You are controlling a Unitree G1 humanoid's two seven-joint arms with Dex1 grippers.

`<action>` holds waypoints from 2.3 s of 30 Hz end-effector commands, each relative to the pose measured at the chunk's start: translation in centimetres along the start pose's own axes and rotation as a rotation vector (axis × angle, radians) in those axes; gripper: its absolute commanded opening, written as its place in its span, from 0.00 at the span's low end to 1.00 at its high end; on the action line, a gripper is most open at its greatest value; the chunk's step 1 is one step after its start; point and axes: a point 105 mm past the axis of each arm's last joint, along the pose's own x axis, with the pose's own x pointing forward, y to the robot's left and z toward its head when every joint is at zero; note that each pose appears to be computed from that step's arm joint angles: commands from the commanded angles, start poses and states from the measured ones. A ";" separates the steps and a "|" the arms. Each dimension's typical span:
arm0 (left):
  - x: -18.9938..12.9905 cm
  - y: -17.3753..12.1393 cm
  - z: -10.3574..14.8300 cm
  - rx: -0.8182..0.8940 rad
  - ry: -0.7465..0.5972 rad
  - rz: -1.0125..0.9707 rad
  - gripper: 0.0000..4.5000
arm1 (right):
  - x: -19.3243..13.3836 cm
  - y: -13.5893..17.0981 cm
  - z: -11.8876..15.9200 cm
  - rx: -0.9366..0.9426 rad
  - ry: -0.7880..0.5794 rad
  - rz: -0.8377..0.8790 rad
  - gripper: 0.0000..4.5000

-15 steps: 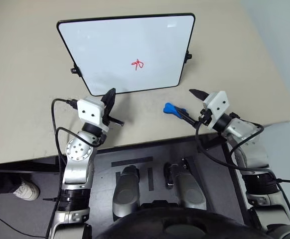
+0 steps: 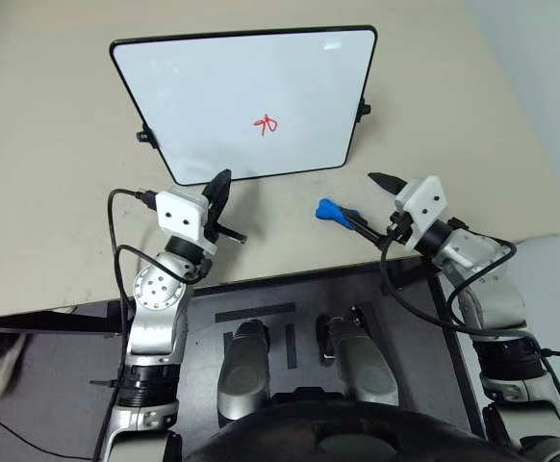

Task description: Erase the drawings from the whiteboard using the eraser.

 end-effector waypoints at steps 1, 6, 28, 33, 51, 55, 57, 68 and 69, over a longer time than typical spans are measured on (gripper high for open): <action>-0.3 0.1 1.4 0.026 -0.049 0.029 0.00 | 0.3 0.1 1.6 -0.034 -0.044 0.049 0.90; -0.8 0.4 1.2 0.035 -0.041 0.069 0.00 | 0.6 1.3 1.2 -0.031 -0.015 0.158 0.90; -0.4 0.1 1.0 0.015 -0.048 0.071 0.00 | 0.9 3.7 -1.9 0.042 0.116 0.300 0.90; -0.3 0.1 1.0 0.014 -0.052 0.074 0.00 | 1.3 3.3 -2.6 0.045 0.135 0.287 0.90; -0.3 0.2 0.9 0.019 -0.060 0.082 0.00 | 1.8 2.0 -2.5 -0.036 0.125 0.239 0.01; -0.1 0.1 1.0 0.017 -0.063 0.078 0.00 | 2.0 1.8 -1.6 -0.074 0.096 0.227 0.01; -0.1 0.0 1.0 0.015 -0.065 0.077 0.00 | 2.2 1.8 -0.8 -0.095 0.069 0.233 0.01; 0.1 -0.1 0.9 0.010 -0.068 0.074 0.00 | 5.0 1.9 7.2 -0.450 -0.212 0.274 0.01; 0.2 -0.1 0.9 0.010 -0.068 0.074 0.00 | 5.4 2.0 7.5 -0.489 -0.225 0.281 0.01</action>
